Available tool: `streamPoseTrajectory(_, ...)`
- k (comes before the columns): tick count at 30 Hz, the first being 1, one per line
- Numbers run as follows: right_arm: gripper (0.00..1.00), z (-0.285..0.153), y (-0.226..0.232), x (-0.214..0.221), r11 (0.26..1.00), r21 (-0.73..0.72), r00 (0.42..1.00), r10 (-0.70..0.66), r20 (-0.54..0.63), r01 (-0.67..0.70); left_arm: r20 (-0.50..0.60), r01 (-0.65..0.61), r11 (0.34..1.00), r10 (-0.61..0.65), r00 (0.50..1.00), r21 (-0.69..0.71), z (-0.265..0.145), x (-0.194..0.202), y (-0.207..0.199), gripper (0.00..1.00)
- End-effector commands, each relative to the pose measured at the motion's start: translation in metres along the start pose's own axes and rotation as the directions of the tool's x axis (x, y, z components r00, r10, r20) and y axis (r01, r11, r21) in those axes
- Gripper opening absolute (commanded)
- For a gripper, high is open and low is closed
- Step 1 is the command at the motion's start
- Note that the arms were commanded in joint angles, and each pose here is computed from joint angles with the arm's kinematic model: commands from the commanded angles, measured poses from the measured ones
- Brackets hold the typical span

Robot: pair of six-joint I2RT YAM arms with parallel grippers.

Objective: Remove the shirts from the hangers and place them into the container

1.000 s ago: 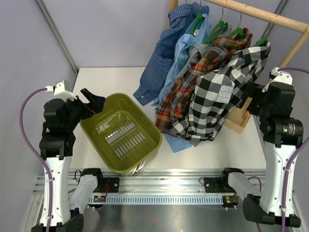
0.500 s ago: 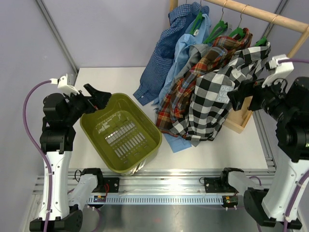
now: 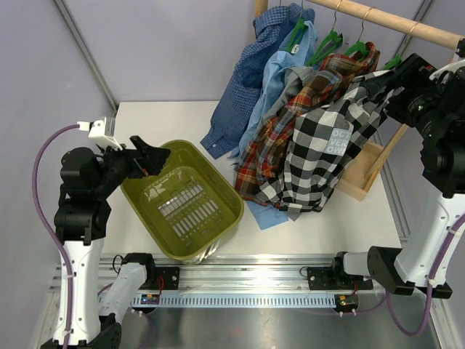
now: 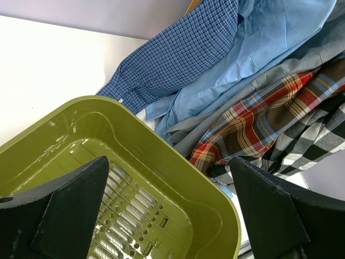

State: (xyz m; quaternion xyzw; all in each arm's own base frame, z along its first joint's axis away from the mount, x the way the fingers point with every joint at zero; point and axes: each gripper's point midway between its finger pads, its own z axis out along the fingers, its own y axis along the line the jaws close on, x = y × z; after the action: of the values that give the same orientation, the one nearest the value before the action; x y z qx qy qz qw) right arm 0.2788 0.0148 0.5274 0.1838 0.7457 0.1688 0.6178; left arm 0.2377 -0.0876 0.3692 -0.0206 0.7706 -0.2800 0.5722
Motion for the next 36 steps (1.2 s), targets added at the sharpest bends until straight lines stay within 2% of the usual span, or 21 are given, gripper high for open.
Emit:
streamPoseTrajectory(1, 0.83, 0.008, 0.009, -0.026, 0.986, 0.001, 0.982, 0.164, 0.089, -0.165, 0.028, -0.042, 0.999, 0.042, 0.999, 0.022, -0.008, -0.009, -0.009, 0.99)
streamPoseTrajectory(6, 0.76, 0.026, -0.005, -0.034, 0.980, 0.073, 0.977, 0.173, 0.122, -0.183, 0.035, -0.055, 0.998, 0.055, 0.998, -0.008, -0.014, -0.007, -0.004, 0.99)
streamPoseTrajectory(11, 0.75, 0.029, -0.020, -0.046, 0.976, 0.136, 0.973, 0.143, 0.180, -0.168, 0.032, -0.058, 0.998, 0.058, 0.998, -0.020, -0.017, 0.000, -0.001, 0.99)
streamPoseTrajectory(18, 0.71, 0.070, -0.045, -0.015, 0.965, 0.223, 0.990, 0.122, 0.071, -0.135, 0.022, -0.056, 0.998, 0.056, 0.998, -0.009, -0.008, 0.004, 0.002, 0.99)
streamPoseTrajectory(24, 0.68, 0.098, -0.044, -0.021, 0.977, 0.188, 0.993, 0.083, 0.087, -0.098, 0.001, -0.058, 0.998, 0.058, 0.998, 0.007, -0.001, 0.006, 0.003, 0.99)
streamPoseTrajectory(27, 0.66, 0.109, -0.055, -0.015, 0.971, 0.227, 0.995, 0.064, 0.080, -0.080, -0.001, -0.059, 0.998, 0.059, 0.998, 0.016, 0.000, 0.005, 0.001, 0.99)
streamPoseTrajectory(29, 0.64, 0.110, -0.064, -0.008, 0.963, 0.261, 0.997, 0.053, 0.063, -0.068, 0.005, -0.063, 0.998, 0.063, 0.998, 0.014, -0.001, 0.003, 0.001, 0.99)
streamPoseTrajectory(36, 0.58, 0.074, -0.084, -0.007, 0.938, 0.347, 0.995, -0.033, 0.091, 0.000, 0.002, -0.065, 0.998, 0.065, 0.998, 0.010, -0.001, 0.006, 0.002, 0.99)
